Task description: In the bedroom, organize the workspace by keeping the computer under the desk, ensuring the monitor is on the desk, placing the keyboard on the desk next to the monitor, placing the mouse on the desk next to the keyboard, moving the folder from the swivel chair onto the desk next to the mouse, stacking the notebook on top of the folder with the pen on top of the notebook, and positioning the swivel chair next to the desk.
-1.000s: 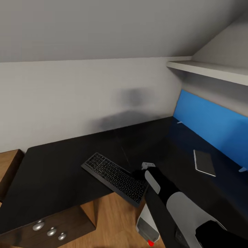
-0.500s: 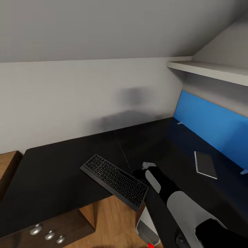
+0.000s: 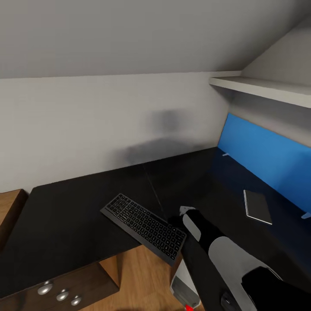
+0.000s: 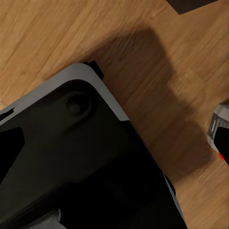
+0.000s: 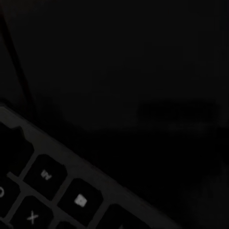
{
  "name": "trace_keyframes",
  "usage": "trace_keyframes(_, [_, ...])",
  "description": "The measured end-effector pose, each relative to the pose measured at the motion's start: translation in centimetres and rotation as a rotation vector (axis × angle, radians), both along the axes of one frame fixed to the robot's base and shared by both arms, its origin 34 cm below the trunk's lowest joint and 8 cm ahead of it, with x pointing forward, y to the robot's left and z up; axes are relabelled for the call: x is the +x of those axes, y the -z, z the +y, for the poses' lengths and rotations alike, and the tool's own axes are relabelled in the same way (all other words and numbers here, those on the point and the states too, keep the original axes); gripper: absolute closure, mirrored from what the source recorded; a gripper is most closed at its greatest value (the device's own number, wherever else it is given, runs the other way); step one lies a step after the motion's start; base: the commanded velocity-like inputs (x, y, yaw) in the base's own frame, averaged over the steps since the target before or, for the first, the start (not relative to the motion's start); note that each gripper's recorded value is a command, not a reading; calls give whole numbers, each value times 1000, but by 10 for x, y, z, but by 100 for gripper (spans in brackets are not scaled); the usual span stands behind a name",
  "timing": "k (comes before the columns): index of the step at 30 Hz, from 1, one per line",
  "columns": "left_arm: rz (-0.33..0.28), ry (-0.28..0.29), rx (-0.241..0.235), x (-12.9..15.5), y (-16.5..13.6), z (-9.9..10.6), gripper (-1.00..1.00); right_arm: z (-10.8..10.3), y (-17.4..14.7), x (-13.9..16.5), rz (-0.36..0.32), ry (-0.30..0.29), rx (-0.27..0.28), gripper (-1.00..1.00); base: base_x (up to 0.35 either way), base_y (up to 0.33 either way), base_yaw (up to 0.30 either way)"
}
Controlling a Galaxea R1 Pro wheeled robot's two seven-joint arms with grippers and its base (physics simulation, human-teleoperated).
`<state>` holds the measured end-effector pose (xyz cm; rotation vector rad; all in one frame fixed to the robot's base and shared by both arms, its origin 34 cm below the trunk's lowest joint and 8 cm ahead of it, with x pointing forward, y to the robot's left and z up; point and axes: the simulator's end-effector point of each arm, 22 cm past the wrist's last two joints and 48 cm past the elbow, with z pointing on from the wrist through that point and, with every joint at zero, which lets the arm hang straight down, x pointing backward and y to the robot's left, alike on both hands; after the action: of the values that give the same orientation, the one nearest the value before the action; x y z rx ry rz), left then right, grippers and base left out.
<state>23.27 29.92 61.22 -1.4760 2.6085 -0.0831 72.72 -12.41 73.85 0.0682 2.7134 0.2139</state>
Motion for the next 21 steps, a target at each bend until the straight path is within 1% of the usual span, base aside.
trace_keyframes(9, [17,1,3,-8,3,0,-100,4,0,-1,1,-22,4,-100,-4,0,0])
trace_keyframes(11, [20,1,3,-9,3,1,-100,8,-1,0,-1,-19,22,-100,-80,6,0])
trace_keyframes(16, [23,-2,5,-10,4,2,-100,13,-1,-1,1,-19,34,-100,-175,86,0])
trace_keyframes(21, [24,-4,6,-11,4,3,-100,15,-1,-2,3,-27,32,-100,-234,181,0])
